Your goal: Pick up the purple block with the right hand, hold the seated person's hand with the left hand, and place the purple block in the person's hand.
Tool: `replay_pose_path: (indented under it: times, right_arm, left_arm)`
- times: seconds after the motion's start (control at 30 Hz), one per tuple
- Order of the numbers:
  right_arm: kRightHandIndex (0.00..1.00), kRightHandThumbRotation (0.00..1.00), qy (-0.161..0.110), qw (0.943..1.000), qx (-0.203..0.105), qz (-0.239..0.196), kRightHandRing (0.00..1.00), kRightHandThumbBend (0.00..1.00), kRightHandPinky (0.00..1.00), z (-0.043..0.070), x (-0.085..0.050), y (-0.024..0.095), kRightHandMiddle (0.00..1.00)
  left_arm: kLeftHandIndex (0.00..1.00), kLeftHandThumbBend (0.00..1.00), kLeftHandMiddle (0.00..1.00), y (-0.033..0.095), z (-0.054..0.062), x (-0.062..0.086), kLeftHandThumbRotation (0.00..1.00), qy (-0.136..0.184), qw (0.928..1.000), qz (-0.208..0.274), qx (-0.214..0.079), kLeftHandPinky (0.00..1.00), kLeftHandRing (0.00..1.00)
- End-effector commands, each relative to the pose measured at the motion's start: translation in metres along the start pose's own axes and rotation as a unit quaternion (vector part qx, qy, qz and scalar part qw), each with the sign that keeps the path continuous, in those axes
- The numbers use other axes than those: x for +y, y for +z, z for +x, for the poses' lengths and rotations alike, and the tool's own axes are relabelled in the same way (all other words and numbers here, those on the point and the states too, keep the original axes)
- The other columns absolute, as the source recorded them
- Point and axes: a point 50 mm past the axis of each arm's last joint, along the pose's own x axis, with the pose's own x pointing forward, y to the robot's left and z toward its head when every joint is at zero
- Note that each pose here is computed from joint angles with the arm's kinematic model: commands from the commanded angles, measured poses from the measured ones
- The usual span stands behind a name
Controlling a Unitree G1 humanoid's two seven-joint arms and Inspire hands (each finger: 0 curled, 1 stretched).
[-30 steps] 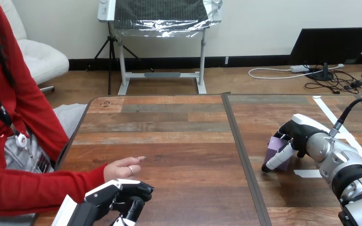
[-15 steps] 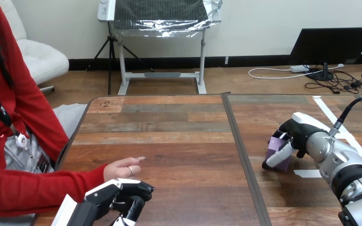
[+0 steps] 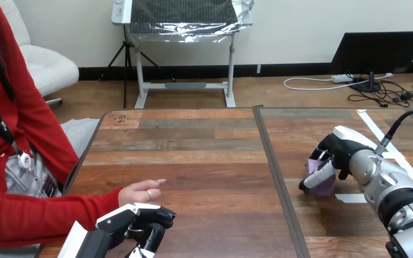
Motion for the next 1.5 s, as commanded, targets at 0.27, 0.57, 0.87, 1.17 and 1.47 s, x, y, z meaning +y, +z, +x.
replay_pose_path:
  times: [0.27, 0.57, 0.87, 1.17, 1.47]
  right_arm:
    - [0.53, 0.0, -0.044, 0.9984, -0.029, 0.018, 0.53, 0.76, 0.47, -0.0006, -0.0191, 0.0165, 0.57]
    - [0.52, 0.0, -0.049, 0.9982, -0.03, 0.019, 0.49, 0.79, 0.44, -0.0007, -0.0192, 0.0156, 0.54]
    - [0.51, 0.0, -0.049, 0.9982, -0.031, 0.018, 0.48, 0.81, 0.43, -0.0008, -0.0195, 0.0152, 0.53]
    - [0.51, 0.0, -0.049, 0.9982, -0.03, 0.019, 0.46, 0.82, 0.41, -0.0008, -0.0199, 0.0158, 0.51]
    - [0.51, 0.0, -0.047, 0.9982, -0.03, 0.021, 0.47, 0.82, 0.42, -0.0008, -0.02, 0.0152, 0.52]
  left_arm:
    - [0.62, 0.35, 0.64, 0.0062, 0.0075, 0.0041, 0.78, 0.017, 0.9993, 0.006, -0.033, 0.56, 0.63]
    - [0.61, 0.35, 0.64, 0.007, 0.007, 0.0046, 0.77, 0.021, 0.9992, 0.009, -0.033, 0.56, 0.63]
    - [0.61, 0.35, 0.64, 0.0068, 0.0063, 0.0052, 0.77, 0.026, 0.9991, 0.009, -0.032, 0.55, 0.63]
    - [0.61, 0.34, 0.63, 0.0072, 0.0063, 0.0061, 0.76, 0.03, 0.9989, 0.007, -0.035, 0.55, 0.62]
    - [0.61, 0.35, 0.64, 0.007, 0.0058, 0.0066, 0.75, 0.033, 0.999, 0.006, -0.03, 0.55, 0.62]
